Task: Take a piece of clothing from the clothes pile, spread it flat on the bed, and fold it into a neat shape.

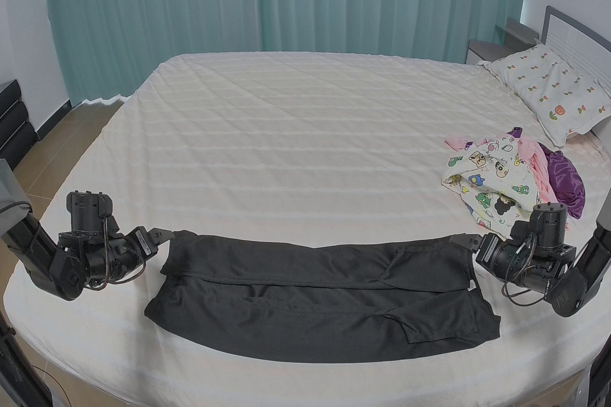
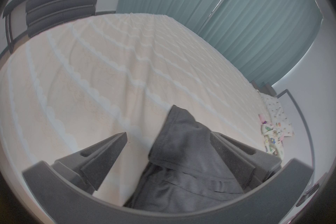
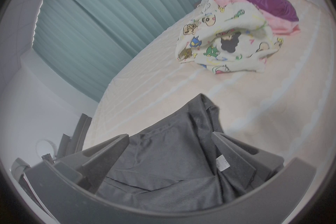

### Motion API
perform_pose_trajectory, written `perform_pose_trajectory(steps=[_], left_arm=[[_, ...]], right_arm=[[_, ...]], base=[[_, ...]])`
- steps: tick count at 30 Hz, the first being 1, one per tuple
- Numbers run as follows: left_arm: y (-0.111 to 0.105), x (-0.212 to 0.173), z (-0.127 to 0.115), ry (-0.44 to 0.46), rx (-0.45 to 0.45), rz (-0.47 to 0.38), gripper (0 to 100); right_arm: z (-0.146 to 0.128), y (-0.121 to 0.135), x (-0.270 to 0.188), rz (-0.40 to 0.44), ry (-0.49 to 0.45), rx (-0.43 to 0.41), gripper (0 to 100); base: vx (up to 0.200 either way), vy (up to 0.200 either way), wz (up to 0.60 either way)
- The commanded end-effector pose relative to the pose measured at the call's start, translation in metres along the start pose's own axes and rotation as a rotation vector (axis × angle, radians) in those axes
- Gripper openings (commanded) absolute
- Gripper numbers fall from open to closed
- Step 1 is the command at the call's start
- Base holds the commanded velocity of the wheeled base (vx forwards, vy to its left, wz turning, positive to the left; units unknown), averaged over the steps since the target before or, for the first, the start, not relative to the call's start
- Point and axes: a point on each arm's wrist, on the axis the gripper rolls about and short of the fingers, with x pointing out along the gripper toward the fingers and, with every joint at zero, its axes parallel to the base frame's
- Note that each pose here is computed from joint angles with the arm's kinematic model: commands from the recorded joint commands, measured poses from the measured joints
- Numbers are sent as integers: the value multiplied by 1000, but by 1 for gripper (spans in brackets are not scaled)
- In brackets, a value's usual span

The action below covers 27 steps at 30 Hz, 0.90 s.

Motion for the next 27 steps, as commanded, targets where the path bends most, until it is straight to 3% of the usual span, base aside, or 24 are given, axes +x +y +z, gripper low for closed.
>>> perform_pose_trajectory(steps=[1,5,16,17,27], left_arm=[[-10,-7,12,-28,-20,-52,100],[-10,-6,11,-22,-19,-51,100],[-10,-5,10,-21,-17,-53,100],[-10,-5,10,-19,-17,-52,100],[-9,-2,9,-12,-19,-45,100]], right_arm=[[-4,-1,15,20,38,43,100],[-10,-6,26,9,57,78,100],[-20,-19,47,10,46,78,100],[-19,-20,47,9,44,79,0],[-9,-14,45,50,-30,101,0]], base=[[0,0,0],[0,0,0],[0,0,0],[0,0,0],[0,0,0]])
